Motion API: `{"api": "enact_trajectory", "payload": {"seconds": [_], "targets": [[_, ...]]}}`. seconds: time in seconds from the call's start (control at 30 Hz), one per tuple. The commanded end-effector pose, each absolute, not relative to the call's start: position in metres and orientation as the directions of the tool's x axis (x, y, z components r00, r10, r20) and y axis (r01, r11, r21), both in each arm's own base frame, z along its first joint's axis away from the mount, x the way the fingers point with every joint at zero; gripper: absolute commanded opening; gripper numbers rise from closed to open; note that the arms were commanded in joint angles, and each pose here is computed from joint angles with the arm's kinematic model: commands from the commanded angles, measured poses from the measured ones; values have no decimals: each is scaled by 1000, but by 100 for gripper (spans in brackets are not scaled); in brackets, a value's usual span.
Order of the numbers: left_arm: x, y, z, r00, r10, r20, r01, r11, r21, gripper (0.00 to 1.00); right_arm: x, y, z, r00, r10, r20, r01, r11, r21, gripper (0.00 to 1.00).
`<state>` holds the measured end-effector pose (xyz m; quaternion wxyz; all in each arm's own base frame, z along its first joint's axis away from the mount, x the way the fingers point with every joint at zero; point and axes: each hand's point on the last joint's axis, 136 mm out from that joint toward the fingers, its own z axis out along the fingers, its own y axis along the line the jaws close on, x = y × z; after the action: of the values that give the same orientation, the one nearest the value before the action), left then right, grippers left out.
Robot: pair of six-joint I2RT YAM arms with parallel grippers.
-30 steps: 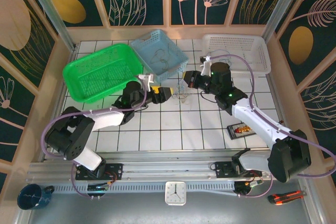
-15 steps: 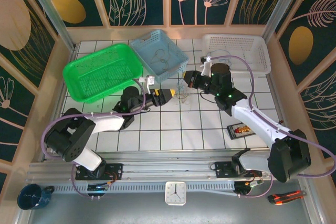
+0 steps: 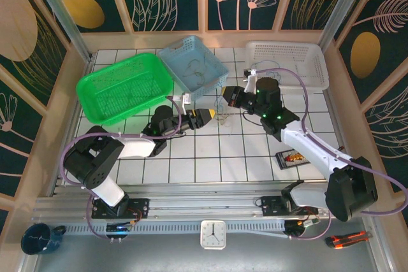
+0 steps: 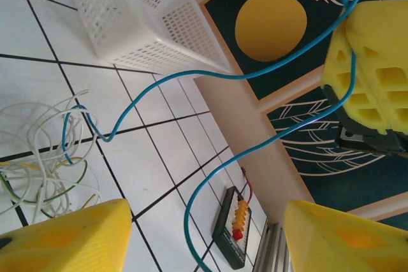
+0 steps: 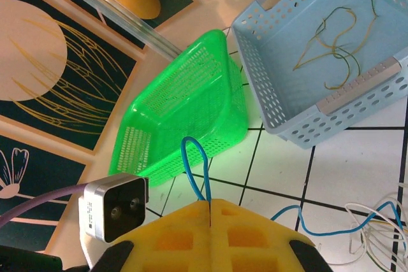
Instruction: Untangle the cables
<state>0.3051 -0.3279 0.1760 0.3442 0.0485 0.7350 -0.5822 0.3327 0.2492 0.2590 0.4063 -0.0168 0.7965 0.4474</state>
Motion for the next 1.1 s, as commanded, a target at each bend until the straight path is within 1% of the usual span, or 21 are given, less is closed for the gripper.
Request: {"api": "enact_trajectory", "payload": {"seconds": [0.0,0.1,0.13,0.2,0.33,0.43,0.53,0.73,0.87,1.03,1.07], "targets": [[305,-336,197,-735,-342,-586,525,259,-811,58,332,252,264,-657,350,-668,-404,585,704,0],[304,-337,197,-737,-342,-583,526,253,-812,50,332,252,263,-657,351,-667,-402,585,704,0],[303,-338,197,-738,-342,-582,526,249,-813,49,332,252,263,-658,351,-666,-402,585,705,0],[302,-338,196,-741,-340,-579,524,245,-816,49,332,252,261,-659,352,-665,-400,584,706,0],[300,-338,191,-745,-336,-576,517,253,-818,55,332,252,262,-658,353,-665,-402,583,706,0],[299,-338,189,-748,-334,-573,514,254,-819,57,332,252,263,-657,352,-667,-403,583,705,0],[299,-339,188,-750,-334,-571,512,253,-821,56,333,252,263,-656,352,-668,-403,585,704,0],[296,-341,186,-754,-323,-572,515,248,-820,48,334,251,261,-656,353,-667,-400,587,704,0],[295,-341,187,-753,-324,-572,518,245,-820,35,335,251,258,-658,352,-665,-396,590,704,0],[294,-341,190,-752,-327,-572,520,238,-820,10,336,250,252,-663,351,-661,-384,598,703,0],[294,-341,191,-752,-328,-572,521,237,-820,2,336,249,250,-664,353,-660,-380,601,703,0]]}}
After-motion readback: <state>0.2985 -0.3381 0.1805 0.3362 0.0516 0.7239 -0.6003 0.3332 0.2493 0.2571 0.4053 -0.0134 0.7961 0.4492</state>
